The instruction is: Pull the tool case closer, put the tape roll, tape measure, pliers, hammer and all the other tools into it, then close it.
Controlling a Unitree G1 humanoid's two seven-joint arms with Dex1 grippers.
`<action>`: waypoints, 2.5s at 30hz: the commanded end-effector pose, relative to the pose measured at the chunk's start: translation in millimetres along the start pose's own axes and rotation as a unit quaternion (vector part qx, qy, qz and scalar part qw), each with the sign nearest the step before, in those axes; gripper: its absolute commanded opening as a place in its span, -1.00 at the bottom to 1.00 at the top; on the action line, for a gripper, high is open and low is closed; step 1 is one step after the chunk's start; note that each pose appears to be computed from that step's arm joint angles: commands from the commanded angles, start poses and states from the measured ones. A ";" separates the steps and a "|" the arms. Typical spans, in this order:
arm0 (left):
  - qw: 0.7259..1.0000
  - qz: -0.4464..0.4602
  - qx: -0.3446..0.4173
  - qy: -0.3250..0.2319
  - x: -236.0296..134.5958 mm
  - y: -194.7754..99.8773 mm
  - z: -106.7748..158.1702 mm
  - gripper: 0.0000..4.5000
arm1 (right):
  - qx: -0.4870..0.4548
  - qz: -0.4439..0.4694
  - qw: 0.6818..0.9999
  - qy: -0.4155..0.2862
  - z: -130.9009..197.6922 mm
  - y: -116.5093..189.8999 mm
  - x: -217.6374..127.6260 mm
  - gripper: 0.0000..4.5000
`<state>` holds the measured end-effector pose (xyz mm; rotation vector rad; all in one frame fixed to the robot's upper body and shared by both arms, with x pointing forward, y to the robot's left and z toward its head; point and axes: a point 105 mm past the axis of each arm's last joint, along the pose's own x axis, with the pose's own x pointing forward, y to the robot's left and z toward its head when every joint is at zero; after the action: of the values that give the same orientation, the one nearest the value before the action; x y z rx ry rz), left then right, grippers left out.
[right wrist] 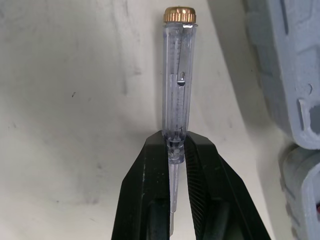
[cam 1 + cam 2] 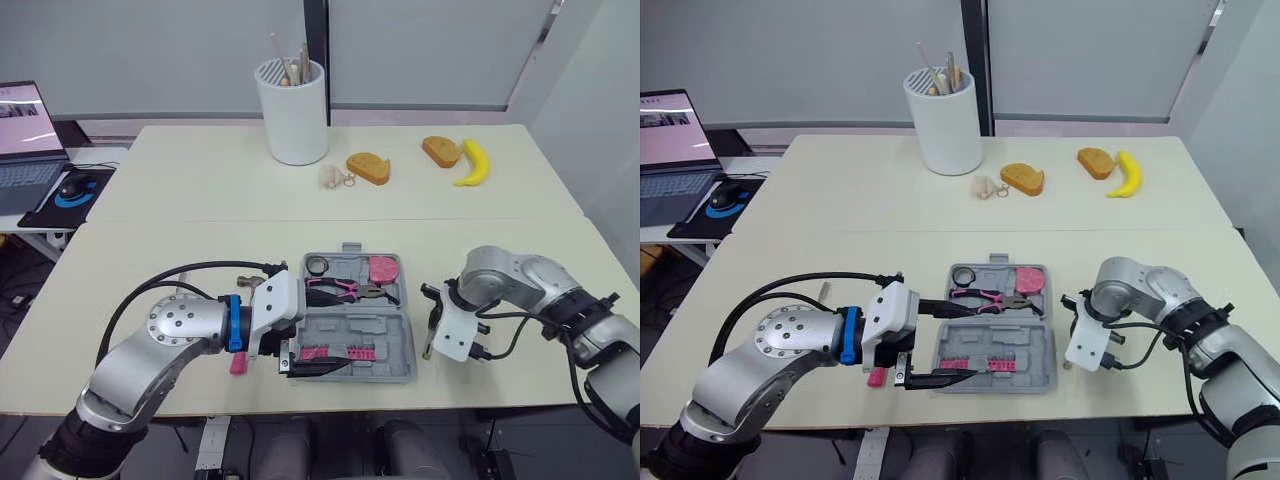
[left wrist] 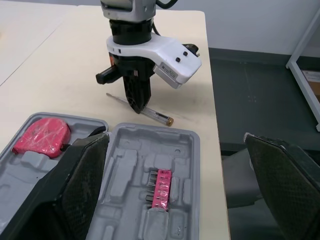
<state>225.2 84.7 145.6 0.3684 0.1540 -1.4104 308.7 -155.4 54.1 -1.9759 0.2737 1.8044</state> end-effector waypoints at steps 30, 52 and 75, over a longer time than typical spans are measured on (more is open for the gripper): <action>0.998 -0.033 0.030 -0.034 13.8 1.2 17.3 1.00 | 0.886 -0.270 0.371 -0.065 25.6 48.3 -11.6 -0.91; 0.998 -0.020 0.036 -0.039 10.7 1.8 16.5 1.00 | 0.853 -0.342 0.392 -0.046 9.0 41.9 -25.0 0.32; 0.993 -0.013 0.081 -0.080 4.4 13.9 33.9 1.00 | 0.728 -0.449 0.503 -0.122 54.8 61.4 -48.4 0.99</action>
<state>237.4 72.5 173.3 0.3711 -0.0532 -1.4623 221.7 -193.5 87.9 -0.3110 0.3757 0.5053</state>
